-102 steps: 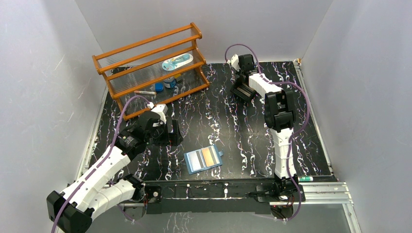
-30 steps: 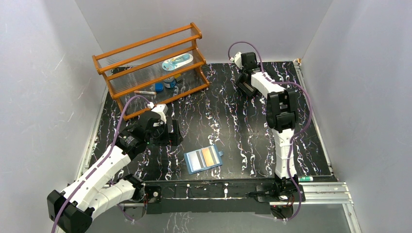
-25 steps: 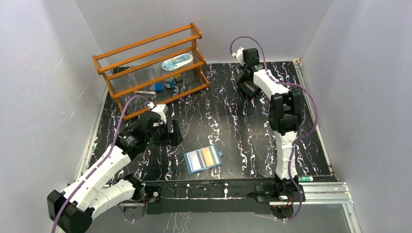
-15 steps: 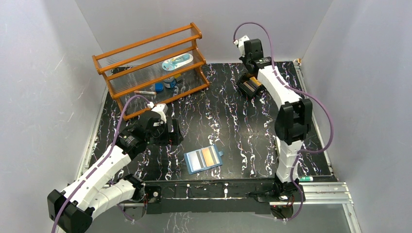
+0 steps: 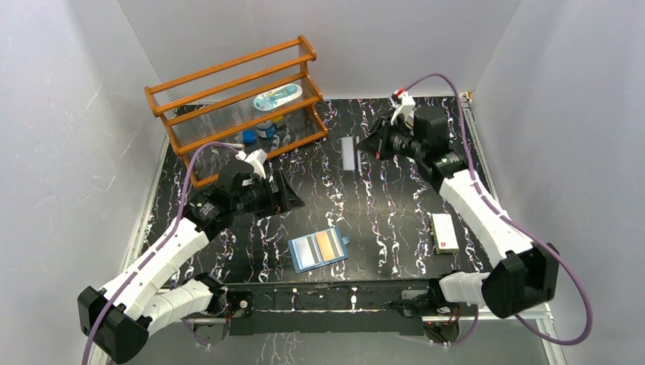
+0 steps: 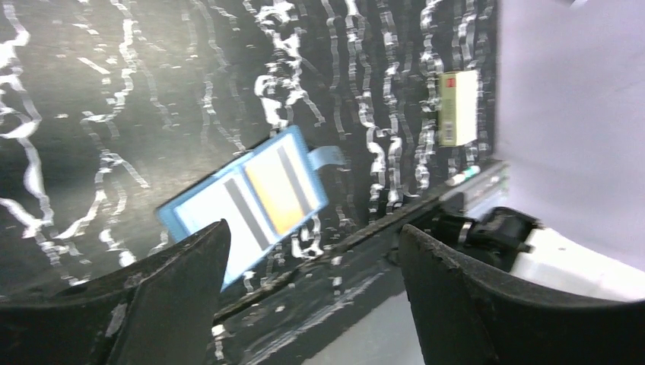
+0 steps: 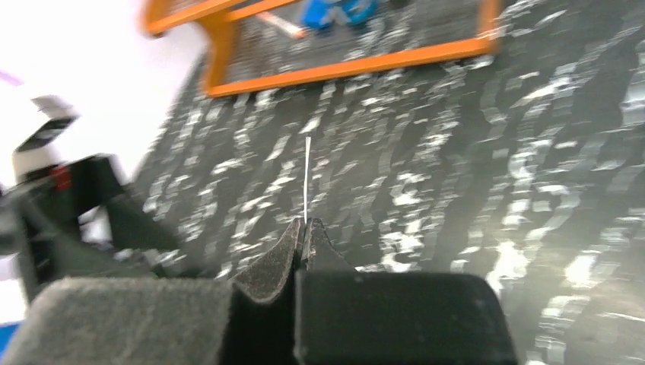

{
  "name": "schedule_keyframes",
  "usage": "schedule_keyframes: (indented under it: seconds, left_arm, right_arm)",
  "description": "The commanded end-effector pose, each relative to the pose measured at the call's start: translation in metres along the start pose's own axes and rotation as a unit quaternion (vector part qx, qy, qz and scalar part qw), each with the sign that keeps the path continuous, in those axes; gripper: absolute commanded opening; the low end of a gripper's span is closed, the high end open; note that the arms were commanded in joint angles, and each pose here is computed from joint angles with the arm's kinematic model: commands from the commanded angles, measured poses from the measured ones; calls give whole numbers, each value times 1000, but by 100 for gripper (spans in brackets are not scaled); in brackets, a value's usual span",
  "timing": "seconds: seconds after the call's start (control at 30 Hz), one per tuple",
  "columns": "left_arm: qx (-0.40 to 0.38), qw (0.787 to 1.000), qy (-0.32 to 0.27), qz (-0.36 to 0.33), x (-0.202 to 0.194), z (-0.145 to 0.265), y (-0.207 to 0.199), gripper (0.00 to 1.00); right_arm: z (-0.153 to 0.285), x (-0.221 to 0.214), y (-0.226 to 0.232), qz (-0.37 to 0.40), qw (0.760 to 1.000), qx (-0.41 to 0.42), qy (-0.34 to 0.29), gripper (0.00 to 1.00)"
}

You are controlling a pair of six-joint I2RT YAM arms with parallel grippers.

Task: Put the credit cards into the card holder
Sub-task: Pick up the credit card from the storage box.

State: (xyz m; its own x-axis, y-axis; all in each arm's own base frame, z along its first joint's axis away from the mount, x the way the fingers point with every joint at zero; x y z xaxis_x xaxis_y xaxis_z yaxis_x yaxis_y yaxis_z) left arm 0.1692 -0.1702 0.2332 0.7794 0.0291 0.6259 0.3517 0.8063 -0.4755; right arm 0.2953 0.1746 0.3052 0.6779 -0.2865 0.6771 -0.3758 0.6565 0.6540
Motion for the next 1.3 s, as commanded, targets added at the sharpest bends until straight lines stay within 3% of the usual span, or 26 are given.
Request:
schedule_keyframes:
  seconds: [0.0,0.17,0.5,0.63,0.73,0.8,0.9,0.97,1.13,1.27]
  left_arm:
    - [-101,993,-44,48,20,14,-32,76]
    - [-198,971,-101,84,42,28,-59,63]
    - [-261,955,-119,75,60,32,-77,55]
    - [-273,952,-122,71,60,33,-79,33]
    - [-269,953,-118,69,58,31,-77,2]
    - [-268,954,-115,70,55,29,-75,0]
    - [-255,958,-108,73,50,23,-70,0]
    - [-224,967,-90,75,42,15,-61,0]
    - [-145,985,-45,86,11,-6,-32,0]
    - [-114,989,-5,91,-13,-23,-14,0]
  right_arm:
    - [18,-23,51,-93,975,199,39,0]
    - [37,-51,76,-143,944,286,80,0]
    - [50,-77,96,-167,920,335,114,0]
    - [47,-81,95,-173,921,328,119,0]
    - [45,-83,94,-180,922,320,122,0]
    - [43,-84,92,-188,925,305,126,2]
    - [39,-86,86,-182,935,275,129,21]
    - [37,-87,78,-176,949,236,115,27]
    - [28,-93,42,-161,980,80,82,36]
    - [16,-97,14,-136,987,-26,82,37]
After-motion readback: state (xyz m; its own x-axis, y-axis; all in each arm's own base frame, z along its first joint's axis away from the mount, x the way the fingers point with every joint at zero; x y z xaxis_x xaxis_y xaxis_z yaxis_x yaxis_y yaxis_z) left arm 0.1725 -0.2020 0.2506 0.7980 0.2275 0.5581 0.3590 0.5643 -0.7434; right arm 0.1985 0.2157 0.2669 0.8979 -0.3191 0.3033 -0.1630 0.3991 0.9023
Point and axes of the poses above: each gripper's point midway between its finger pads, its own z axis back along the fingers, its own y axis along the line the jaws close on, x = y × z, the point moved 7 cm from there along z, back along the fingers, and after that the axes turned 15 degrees about -z, right-handed, at the moved point
